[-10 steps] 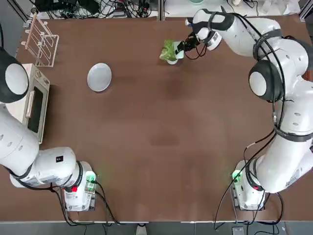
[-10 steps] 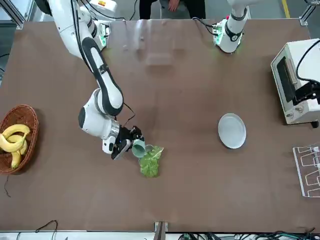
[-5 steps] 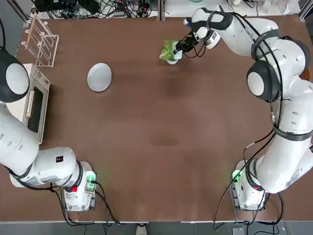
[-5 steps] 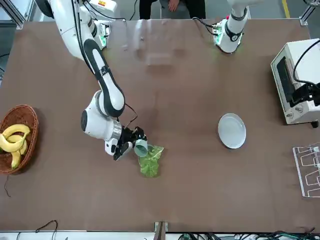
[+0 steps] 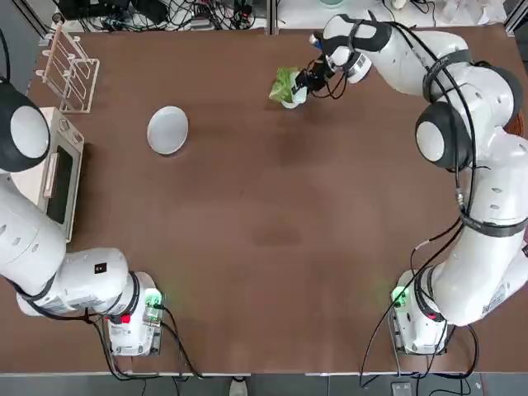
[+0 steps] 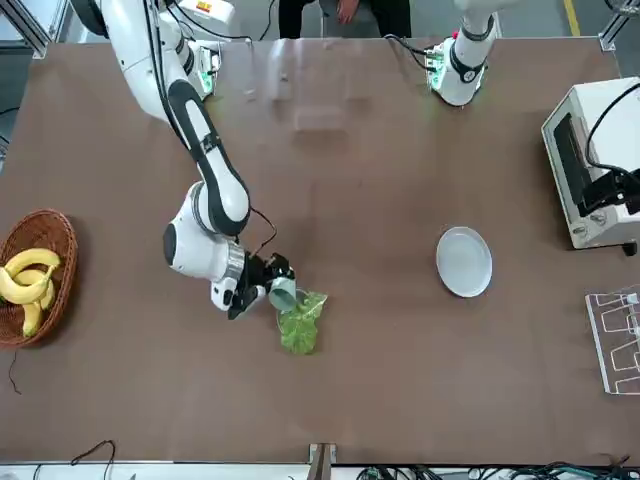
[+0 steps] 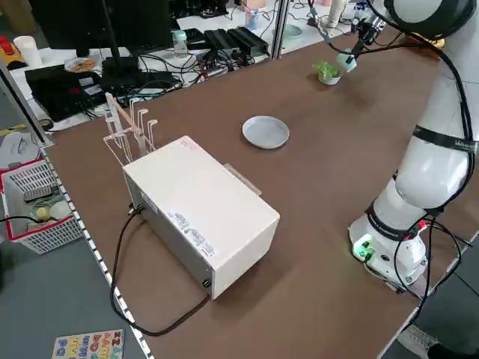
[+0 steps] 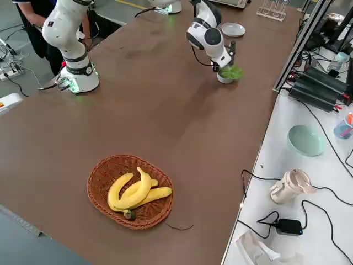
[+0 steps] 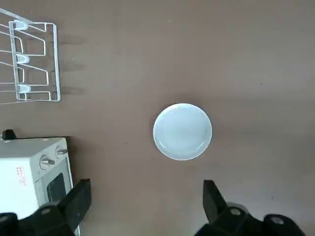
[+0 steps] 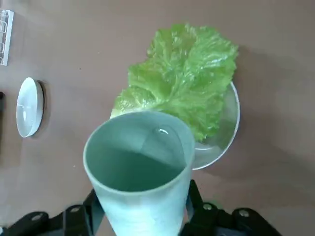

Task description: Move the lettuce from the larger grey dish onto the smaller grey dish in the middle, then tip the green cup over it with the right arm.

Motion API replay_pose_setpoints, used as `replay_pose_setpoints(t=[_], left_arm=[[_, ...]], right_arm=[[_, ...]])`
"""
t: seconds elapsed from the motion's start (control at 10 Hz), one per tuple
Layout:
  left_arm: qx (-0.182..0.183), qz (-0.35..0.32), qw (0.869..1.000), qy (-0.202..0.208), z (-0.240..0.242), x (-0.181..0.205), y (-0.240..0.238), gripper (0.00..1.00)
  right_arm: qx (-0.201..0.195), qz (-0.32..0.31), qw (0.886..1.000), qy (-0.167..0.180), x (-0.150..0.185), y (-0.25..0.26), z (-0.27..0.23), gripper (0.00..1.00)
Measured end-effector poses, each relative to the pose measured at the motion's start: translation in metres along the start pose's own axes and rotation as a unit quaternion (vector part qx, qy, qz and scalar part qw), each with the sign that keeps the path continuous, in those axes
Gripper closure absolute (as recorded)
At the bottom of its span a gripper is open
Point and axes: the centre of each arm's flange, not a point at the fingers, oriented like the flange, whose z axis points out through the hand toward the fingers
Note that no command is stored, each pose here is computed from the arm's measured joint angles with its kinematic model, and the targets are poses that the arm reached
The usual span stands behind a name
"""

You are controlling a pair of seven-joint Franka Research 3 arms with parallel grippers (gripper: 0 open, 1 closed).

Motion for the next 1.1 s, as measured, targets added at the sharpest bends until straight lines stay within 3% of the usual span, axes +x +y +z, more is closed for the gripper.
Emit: replay_pose_setpoints(t=[1.1], left_arm=[[0.004, -0.007, 1.000, -0.001, 0.0010, 0.0005, 0.0006, 0.00]], right_arm=[[0.014, 0.070, 0.997, -0.022, 0.0059, -0.0047, -0.0006, 0.31]])
